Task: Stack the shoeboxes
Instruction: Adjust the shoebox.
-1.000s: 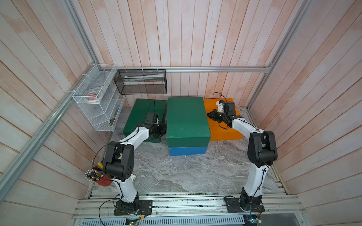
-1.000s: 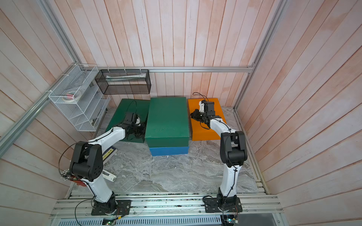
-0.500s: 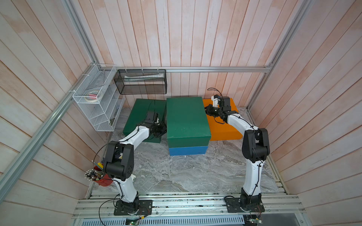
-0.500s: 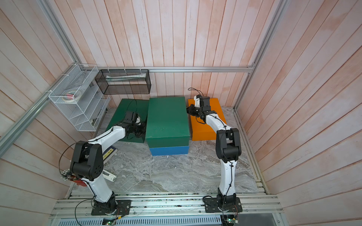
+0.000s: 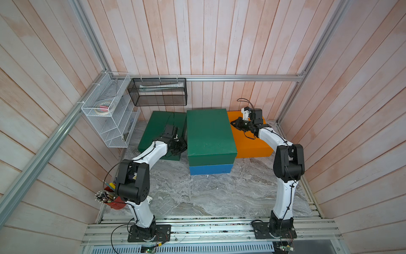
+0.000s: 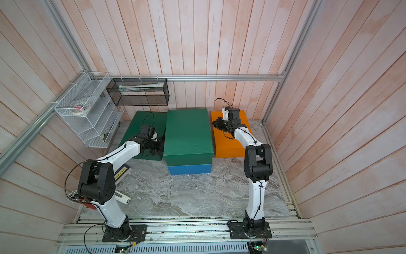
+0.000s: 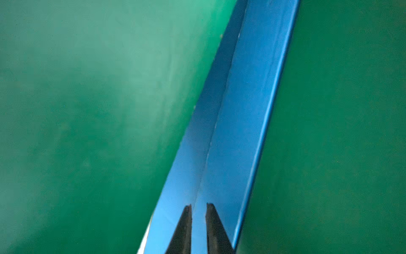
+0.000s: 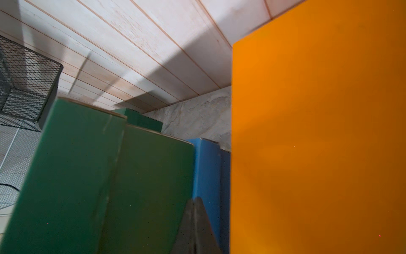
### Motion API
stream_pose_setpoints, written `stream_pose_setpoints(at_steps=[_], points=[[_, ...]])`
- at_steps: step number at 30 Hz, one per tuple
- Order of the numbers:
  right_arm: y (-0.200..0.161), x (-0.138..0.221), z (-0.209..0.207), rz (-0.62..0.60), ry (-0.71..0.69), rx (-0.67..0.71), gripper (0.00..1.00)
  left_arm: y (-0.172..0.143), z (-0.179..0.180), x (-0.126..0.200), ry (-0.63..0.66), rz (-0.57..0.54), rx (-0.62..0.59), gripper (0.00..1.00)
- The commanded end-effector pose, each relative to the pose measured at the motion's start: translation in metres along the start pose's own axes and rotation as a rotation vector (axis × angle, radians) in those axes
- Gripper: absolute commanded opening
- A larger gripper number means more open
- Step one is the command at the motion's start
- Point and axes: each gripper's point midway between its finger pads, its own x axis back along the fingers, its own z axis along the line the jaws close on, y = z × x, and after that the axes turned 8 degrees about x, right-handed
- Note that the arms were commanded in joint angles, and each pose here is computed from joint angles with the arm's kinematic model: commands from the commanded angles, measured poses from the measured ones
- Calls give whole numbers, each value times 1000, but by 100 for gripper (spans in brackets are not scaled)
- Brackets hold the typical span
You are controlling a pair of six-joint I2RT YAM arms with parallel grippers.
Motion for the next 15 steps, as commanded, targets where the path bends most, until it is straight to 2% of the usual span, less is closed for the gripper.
stream_pose_setpoints(at_steps=[1,10,15], points=[[21,47,7,-86,-6,20,0,21,-6,31,-14,-85,-17,17],[19,127,-38,-189,-176,-27,0,40,-33,106,-37,-231,-69,18],[13,167,-84,-231,-320,-72,0,31,-63,157,-133,-315,-106,21]])
